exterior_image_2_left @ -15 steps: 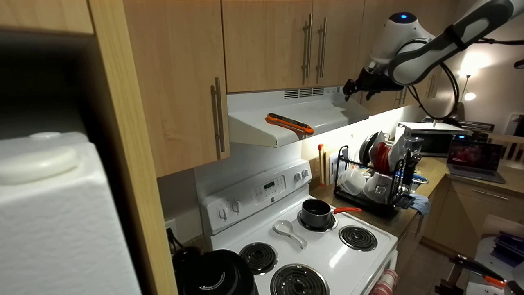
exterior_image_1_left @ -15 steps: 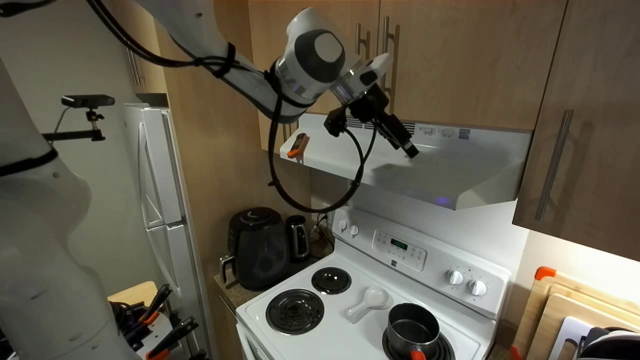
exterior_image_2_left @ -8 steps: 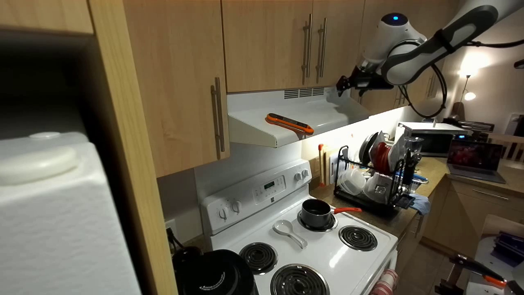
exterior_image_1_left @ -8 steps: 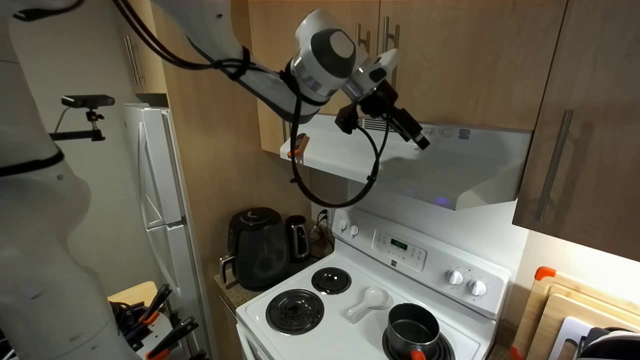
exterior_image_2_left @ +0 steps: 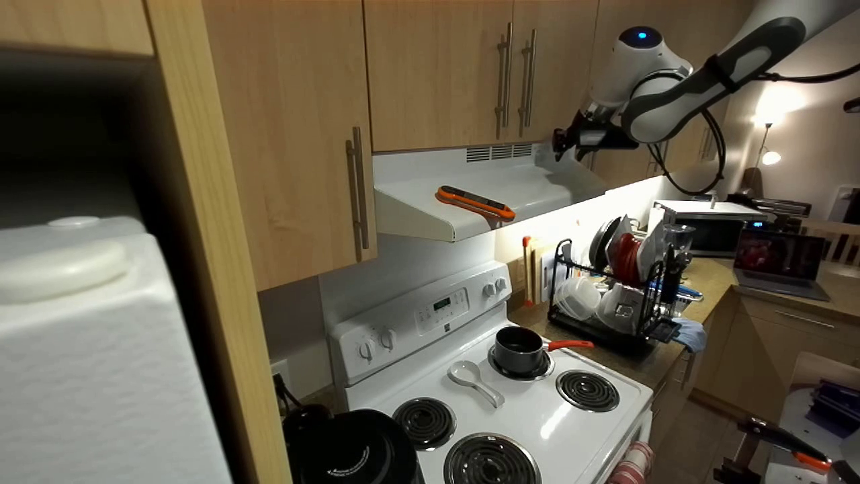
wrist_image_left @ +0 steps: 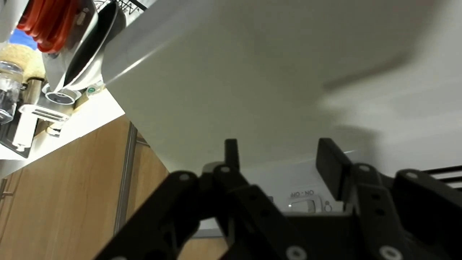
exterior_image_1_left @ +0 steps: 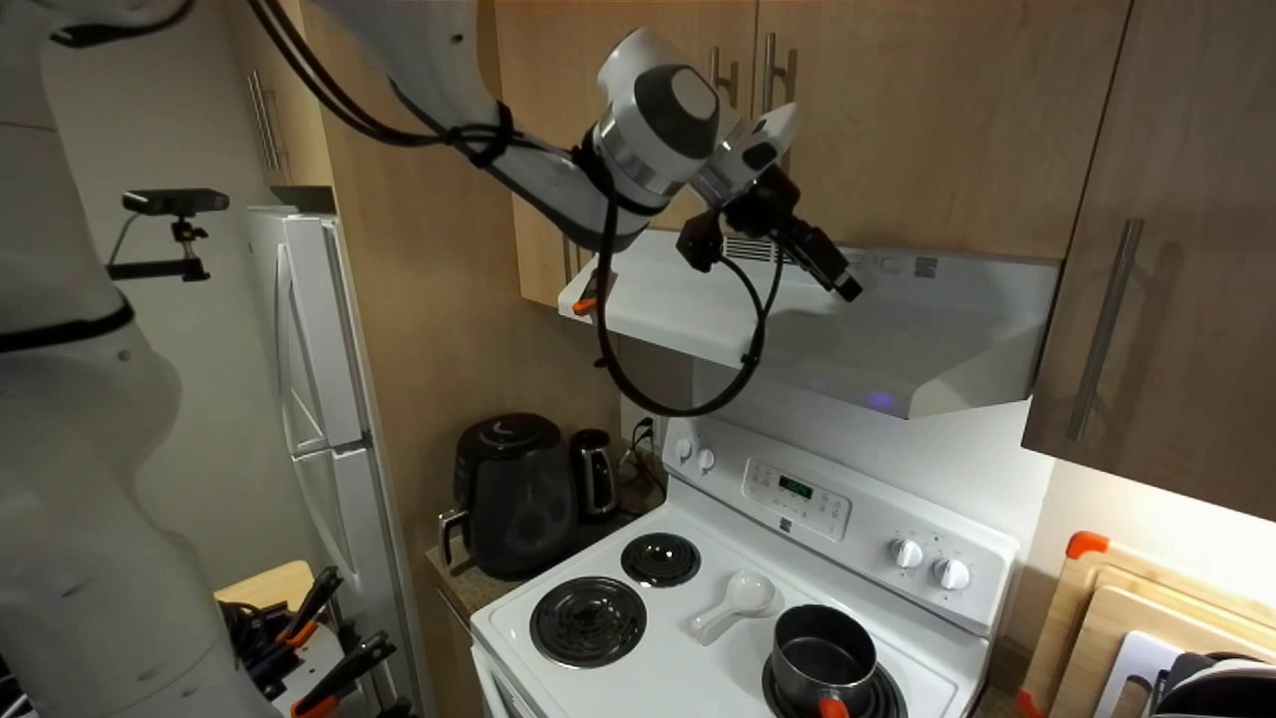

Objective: Turn off the light of the oven filter

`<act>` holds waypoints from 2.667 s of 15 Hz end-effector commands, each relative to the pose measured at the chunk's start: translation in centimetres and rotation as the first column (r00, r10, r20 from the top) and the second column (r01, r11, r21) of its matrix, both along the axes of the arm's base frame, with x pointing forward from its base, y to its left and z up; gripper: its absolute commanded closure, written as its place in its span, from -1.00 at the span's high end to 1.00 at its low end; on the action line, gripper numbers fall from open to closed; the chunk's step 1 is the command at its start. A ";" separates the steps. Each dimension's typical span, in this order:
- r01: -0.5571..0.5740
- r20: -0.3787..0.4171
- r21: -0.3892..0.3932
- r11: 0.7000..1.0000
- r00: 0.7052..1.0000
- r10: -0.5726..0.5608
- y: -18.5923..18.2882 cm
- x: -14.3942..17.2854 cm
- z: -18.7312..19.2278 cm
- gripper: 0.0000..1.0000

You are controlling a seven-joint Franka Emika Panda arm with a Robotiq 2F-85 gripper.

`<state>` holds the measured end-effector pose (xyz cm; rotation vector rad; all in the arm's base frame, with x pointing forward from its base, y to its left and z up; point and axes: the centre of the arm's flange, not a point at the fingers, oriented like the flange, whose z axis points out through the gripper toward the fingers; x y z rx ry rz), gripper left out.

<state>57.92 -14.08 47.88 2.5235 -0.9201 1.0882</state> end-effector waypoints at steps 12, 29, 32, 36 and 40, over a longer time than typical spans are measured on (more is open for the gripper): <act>0.031 0.027 -0.037 0.999 0.999 -0.030 -1.6 -3.3 -0.1 -1.00; -0.013 0.060 -0.082 0.997 0.998 0.018 0.5 -4.7 0.7 -1.00; -0.022 0.076 -0.092 0.996 0.997 0.029 0.8 -4.4 0.9 -1.00; -0.033 0.108 -0.097 0.995 0.993 0.043 1.1 -3.9 1.1 -1.00; -0.021 0.130 -0.088 0.996 0.991 0.032 1.0 -3.4 1.3 -1.00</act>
